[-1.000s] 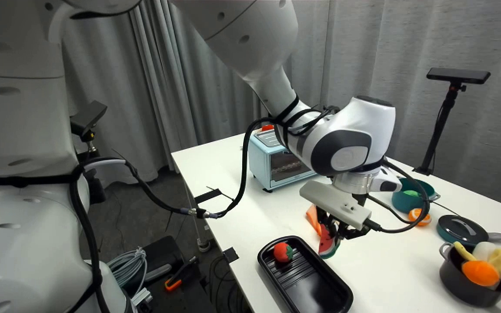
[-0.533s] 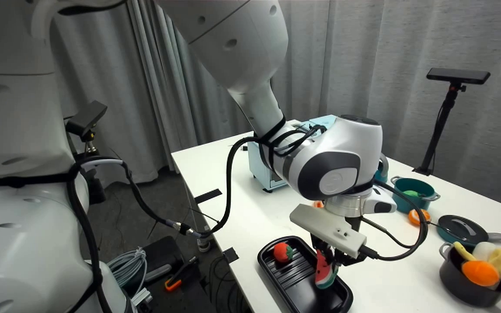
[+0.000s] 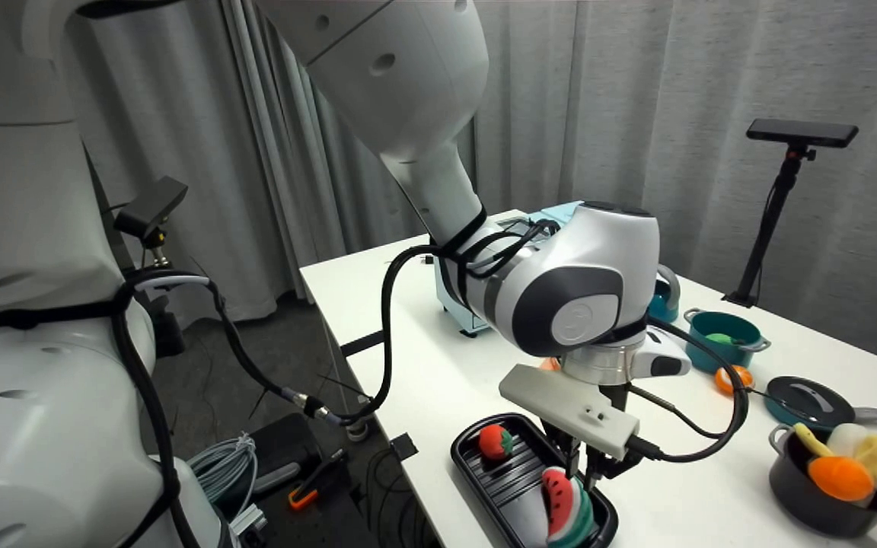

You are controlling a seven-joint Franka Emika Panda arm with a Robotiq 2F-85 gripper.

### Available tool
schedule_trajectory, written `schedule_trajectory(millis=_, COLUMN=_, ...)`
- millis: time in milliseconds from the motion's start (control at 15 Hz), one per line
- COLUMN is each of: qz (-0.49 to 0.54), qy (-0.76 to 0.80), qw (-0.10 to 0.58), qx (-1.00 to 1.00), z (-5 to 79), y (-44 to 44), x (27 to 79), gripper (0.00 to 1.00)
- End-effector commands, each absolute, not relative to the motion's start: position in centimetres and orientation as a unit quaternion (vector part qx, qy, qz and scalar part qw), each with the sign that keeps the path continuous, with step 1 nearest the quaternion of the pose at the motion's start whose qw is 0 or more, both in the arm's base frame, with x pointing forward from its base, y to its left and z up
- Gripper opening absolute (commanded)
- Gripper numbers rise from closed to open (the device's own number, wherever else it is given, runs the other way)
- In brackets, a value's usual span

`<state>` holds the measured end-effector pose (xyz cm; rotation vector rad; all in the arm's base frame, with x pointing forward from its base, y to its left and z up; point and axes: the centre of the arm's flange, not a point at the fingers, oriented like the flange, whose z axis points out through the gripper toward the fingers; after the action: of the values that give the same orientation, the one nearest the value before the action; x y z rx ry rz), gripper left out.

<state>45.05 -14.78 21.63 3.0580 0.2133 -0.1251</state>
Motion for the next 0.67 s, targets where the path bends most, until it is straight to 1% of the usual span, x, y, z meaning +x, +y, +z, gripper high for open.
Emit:
schedule_trajectory(millis=0, qz=-0.011, qy=0.068, qw=0.042, qx=0.997, z=23.9, y=-13.0, x=45.0, gripper=0.56)
schedule_trajectory(millis=67, qz=-0.006, qy=0.068, qw=0.041, qx=0.997, z=24.4, y=-12.6, x=45.2, gripper=0.65)
schedule_trajectory(millis=400, qz=0.019, qy=0.067, qw=0.038, qx=0.997, z=27.0, y=-11.9, x=46.2, gripper=1.00)
schedule_trajectory(millis=600, qz=0.037, qy=0.053, qw=0.031, qx=0.997, z=29.3, y=-12.0, x=46.5, gripper=1.00)
